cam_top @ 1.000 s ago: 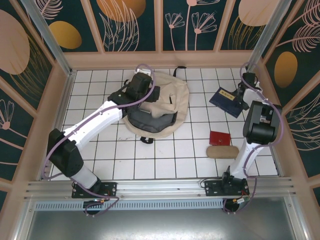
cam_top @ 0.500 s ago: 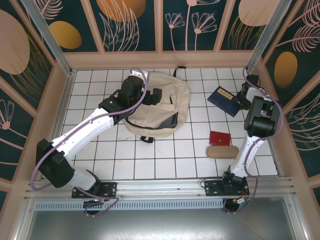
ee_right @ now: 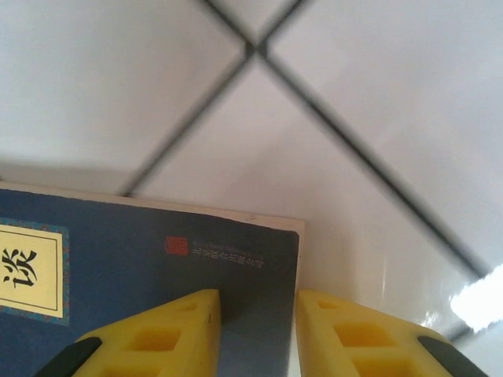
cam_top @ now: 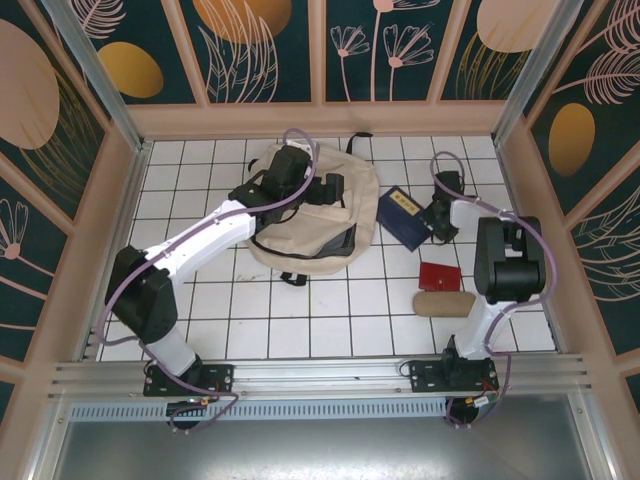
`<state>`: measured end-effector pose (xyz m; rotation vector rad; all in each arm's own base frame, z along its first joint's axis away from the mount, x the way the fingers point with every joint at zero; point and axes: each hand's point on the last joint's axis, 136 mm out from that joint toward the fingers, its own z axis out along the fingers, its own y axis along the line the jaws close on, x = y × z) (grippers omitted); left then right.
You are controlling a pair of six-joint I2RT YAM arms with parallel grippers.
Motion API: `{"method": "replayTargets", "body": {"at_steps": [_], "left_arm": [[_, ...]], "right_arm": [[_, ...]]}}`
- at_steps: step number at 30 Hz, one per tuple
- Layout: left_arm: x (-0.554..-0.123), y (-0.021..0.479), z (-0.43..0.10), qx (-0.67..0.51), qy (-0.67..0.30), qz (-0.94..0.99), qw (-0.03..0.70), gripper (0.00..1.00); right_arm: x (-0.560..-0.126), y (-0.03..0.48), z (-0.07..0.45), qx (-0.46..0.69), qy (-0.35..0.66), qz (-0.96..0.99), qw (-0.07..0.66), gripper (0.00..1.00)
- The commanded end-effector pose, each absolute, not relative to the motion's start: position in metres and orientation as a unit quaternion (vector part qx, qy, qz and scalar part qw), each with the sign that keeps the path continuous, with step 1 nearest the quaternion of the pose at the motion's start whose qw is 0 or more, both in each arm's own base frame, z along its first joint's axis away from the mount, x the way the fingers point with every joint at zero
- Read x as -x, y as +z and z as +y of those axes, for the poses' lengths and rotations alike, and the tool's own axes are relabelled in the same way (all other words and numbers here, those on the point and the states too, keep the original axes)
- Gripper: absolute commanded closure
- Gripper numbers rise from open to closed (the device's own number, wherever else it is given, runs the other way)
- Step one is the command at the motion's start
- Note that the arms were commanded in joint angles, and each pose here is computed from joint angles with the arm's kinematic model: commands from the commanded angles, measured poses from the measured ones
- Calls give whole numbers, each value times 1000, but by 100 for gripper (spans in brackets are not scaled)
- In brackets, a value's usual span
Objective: Pack the student bag
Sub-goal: Move the book to the middle-right of the table, then rotate the book at the middle-right of the table.
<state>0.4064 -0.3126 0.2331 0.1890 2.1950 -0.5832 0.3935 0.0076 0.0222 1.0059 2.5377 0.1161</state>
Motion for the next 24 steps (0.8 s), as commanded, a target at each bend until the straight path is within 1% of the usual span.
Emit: {"method": "replayTargets", "body": {"at_steps": [1,2,4,5,6,7,9,11,14,16,19,23,24], "left_arm": [[-411,234,-337,-56,-282,869,403,6],[-410,234,-342,-57,-290,868,399,6],[-406,232,-355,-61,-306,867,389,6],[-404,231,-363,-65,-313,867,383,6],[-402,230,-372,-69,-319,866,379,6],[-401,229,-378,-71,-322,866,375,6],[-398,224,-394,-76,-329,868,364,7],[-396,220,-407,-81,-338,869,352,8],[-391,212,-426,-88,-356,870,330,9],[-389,205,-435,-92,-363,871,317,9],[-390,196,-439,-94,-357,877,307,10],[-392,190,-439,-95,-348,881,307,9],[-394,190,-438,-96,-344,881,310,9]], "right_arm": [[-355,15,9,-397,31,904,158,66],[-360,25,7,-390,32,904,172,63],[-373,49,7,-367,35,908,201,54],[-383,61,9,-344,43,913,216,45],[-392,68,13,-322,52,918,228,39],[-399,70,17,-301,61,923,233,37],[-414,67,23,-261,69,936,228,37],[-425,58,23,-230,56,947,217,37],[-437,48,16,-218,45,953,205,37],[-437,40,10,-226,42,953,197,37],[-430,36,17,-218,64,956,187,39],[-413,31,27,-217,86,957,173,55],[-409,30,31,-216,89,957,170,56]]}}
